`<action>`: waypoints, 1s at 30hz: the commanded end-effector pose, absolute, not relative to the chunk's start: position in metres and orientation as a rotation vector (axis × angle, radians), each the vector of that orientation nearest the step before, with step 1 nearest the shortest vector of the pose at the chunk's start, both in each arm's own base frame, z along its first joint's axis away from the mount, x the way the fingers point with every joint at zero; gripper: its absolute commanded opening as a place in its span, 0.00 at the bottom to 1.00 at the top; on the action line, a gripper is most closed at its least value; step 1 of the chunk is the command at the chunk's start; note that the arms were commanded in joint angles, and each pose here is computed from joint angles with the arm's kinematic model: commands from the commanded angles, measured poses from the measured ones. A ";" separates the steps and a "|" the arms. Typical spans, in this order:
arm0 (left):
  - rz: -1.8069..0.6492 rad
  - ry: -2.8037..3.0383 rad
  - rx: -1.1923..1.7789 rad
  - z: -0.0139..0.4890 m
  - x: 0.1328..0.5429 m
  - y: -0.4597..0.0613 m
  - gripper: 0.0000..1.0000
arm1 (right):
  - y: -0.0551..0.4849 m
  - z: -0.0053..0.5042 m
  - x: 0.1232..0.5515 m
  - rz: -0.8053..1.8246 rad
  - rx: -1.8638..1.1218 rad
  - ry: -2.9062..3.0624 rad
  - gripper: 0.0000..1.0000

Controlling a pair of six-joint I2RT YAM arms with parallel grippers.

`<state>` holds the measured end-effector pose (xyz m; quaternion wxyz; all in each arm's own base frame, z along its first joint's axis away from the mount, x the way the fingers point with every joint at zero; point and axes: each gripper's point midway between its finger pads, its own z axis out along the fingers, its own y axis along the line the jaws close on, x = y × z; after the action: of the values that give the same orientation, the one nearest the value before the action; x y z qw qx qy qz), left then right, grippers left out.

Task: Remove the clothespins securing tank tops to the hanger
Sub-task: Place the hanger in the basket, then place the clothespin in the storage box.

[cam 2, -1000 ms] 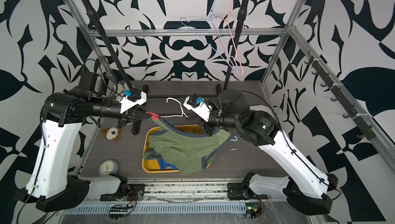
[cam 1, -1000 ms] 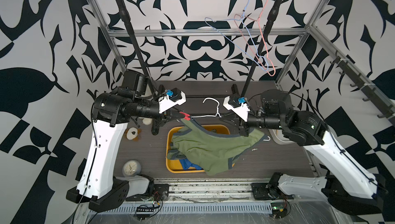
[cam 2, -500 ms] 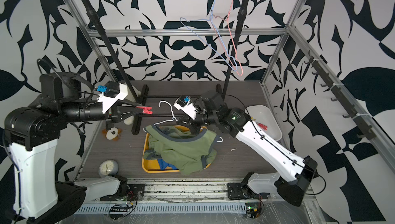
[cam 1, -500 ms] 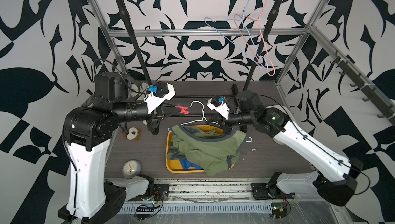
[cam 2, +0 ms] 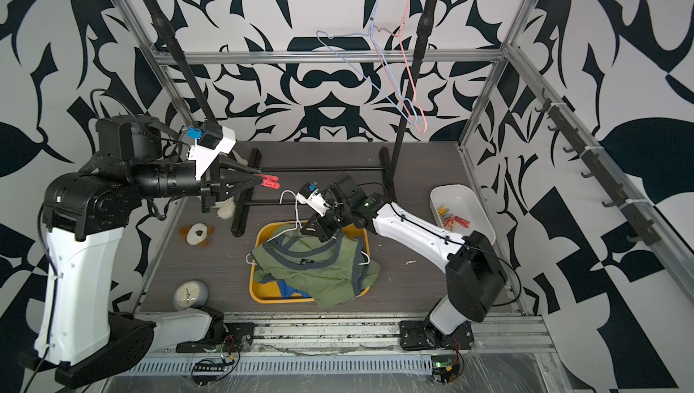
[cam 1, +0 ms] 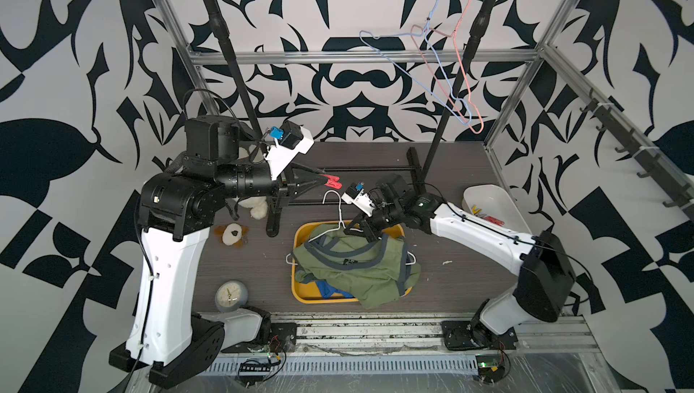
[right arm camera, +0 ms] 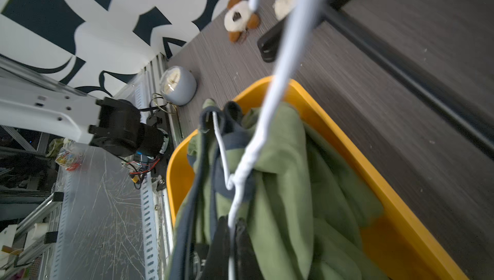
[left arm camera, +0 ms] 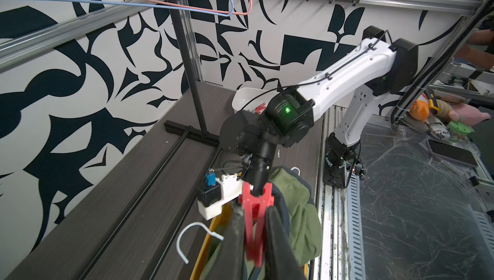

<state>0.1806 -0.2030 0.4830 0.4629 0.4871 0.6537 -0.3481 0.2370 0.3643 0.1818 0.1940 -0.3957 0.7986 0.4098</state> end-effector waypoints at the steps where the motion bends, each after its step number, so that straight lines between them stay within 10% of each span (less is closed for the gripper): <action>1: -0.910 1.604 1.186 0.482 0.182 -0.208 0.00 | 0.365 0.177 0.249 1.136 -1.058 2.255 0.14; 12: -0.923 1.662 1.121 0.469 0.203 -0.212 0.00 | 0.344 0.216 0.272 1.117 -0.911 2.152 0.36; 30: -1.062 1.704 1.048 0.473 0.228 -0.228 0.02 | 0.305 0.390 0.244 1.424 -0.696 1.481 0.39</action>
<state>0.2291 -0.2228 0.4588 0.4207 0.4227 0.6945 -0.4025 0.2680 0.3098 0.3190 0.4044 -0.2739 0.7033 0.5165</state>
